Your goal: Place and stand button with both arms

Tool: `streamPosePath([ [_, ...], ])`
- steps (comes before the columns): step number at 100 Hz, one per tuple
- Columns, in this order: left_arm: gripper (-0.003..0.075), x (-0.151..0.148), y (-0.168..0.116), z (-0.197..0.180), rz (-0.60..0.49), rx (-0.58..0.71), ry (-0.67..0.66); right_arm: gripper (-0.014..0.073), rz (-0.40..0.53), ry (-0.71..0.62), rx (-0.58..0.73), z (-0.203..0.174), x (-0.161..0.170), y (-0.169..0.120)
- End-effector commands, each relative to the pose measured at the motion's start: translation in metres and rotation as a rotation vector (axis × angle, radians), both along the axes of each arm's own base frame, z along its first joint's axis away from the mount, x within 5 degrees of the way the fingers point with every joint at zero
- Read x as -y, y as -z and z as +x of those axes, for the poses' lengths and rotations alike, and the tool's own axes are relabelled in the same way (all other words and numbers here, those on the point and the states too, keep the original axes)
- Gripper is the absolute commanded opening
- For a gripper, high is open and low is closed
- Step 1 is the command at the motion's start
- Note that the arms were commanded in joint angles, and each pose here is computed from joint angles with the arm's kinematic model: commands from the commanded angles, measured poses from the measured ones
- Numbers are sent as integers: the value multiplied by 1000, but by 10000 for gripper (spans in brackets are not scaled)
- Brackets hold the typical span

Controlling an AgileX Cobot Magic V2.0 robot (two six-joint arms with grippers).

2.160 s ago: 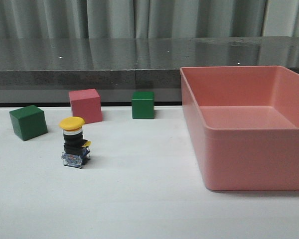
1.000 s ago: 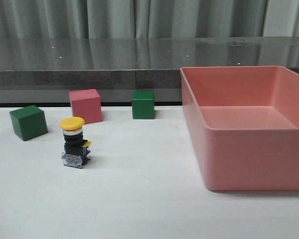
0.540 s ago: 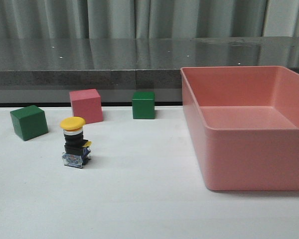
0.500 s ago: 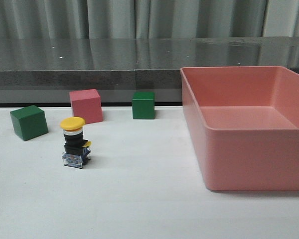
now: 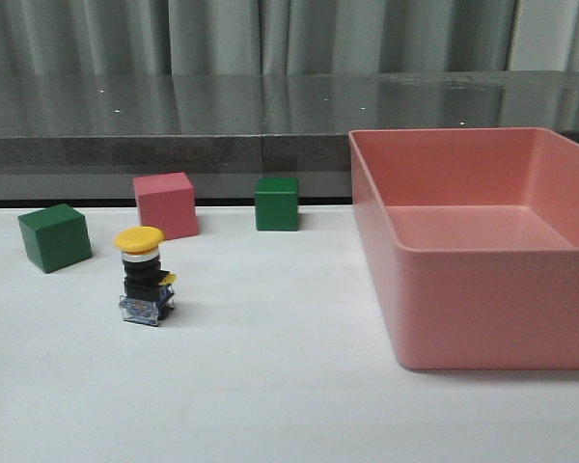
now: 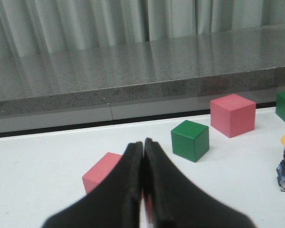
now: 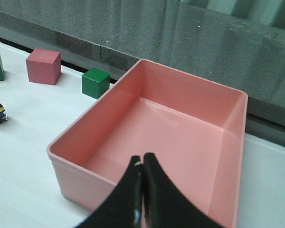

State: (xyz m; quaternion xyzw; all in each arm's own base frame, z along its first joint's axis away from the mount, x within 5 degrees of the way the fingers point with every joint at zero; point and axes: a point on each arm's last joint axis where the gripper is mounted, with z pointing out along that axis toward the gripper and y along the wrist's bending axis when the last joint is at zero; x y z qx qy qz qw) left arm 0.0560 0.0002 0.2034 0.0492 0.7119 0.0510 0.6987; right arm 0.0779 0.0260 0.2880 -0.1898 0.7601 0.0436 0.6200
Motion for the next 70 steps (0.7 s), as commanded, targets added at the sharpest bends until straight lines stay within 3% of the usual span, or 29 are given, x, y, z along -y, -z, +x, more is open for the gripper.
streamPosePath([
  [1, -19, 0, 7, 0, -13, 58, -2, -113, 35, 19, 87, 1, 1, -15],
  [59, -19, 0, 7, 0, -13, 58, -2, -113, 23, 20, 86, 1, 1, -13],
  [64, -19, 0, 7, 0, -13, 58, -2, -113, -21, 32, 116, 1, 4, -12],
  [70, -19, 0, 7, 0, -13, 58, -2, -113, -12, 61, 169, -3, 7, -11],
])
